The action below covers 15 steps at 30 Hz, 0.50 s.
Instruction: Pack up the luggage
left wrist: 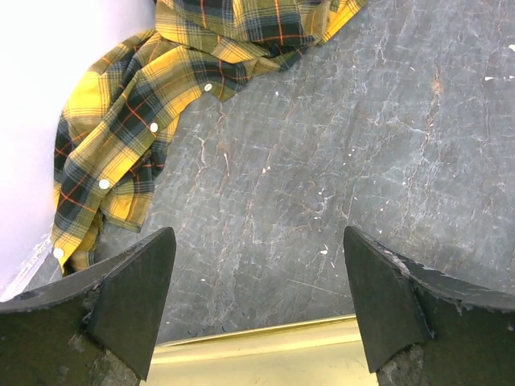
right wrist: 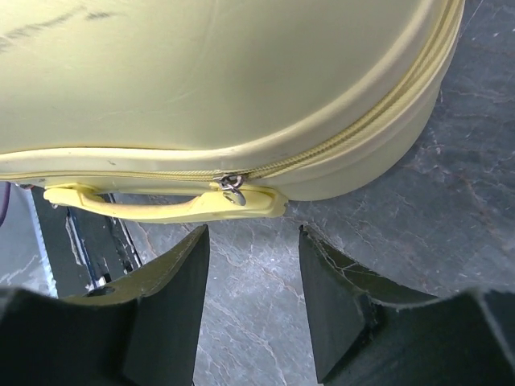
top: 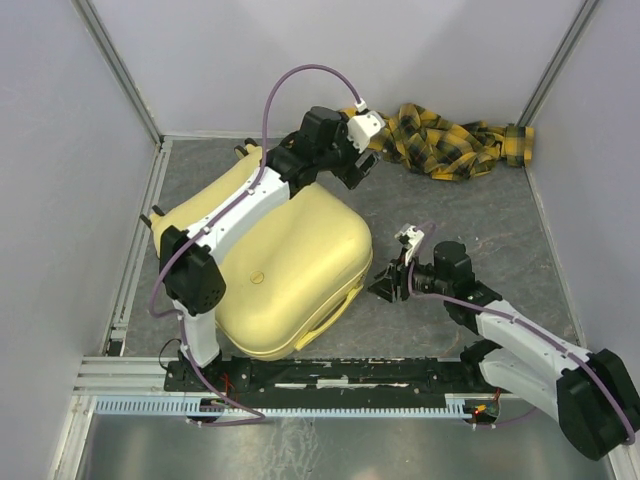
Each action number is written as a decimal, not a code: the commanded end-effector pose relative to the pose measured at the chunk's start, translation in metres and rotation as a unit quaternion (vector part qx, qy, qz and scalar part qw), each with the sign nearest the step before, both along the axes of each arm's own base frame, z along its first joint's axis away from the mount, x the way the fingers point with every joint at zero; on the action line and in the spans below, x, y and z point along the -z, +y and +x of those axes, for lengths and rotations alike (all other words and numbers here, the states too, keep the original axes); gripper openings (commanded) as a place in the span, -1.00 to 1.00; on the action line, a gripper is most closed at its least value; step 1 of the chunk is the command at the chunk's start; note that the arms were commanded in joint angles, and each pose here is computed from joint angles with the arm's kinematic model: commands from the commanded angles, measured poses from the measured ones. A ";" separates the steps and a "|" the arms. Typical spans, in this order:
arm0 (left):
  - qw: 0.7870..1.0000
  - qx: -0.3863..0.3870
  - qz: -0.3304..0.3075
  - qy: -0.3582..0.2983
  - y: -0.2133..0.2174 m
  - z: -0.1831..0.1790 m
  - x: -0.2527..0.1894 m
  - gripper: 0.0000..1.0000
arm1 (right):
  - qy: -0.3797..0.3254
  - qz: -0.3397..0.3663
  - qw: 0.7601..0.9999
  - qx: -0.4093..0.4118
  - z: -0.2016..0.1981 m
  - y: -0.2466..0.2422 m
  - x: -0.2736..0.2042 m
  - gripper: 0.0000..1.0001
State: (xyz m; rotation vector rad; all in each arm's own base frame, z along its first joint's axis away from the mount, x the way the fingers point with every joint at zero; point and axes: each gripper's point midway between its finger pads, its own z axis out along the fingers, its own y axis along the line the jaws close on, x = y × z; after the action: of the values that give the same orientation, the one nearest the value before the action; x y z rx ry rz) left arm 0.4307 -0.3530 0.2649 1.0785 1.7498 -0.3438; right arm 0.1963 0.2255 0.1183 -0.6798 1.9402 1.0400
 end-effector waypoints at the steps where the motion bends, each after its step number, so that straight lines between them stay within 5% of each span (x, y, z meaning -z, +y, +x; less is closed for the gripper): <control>1: 0.999 -0.013 -0.029 -0.008 0.006 -0.007 -0.024 0.81 | -0.016 0.052 0.998 0.020 0.011 0.013 -0.019 0.10; 15: 0.999 -0.036 -0.018 -0.015 0.016 -0.005 -0.014 0.80 | 0.045 0.052 0.995 0.065 0.028 0.033 -0.004 -0.10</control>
State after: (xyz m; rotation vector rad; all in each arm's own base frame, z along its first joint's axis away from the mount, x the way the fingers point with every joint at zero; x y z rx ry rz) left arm 0.4234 -0.3393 0.2366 1.0759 1.8225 -0.3070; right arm 0.2005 0.2481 0.0916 -0.5345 2.0548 1.0981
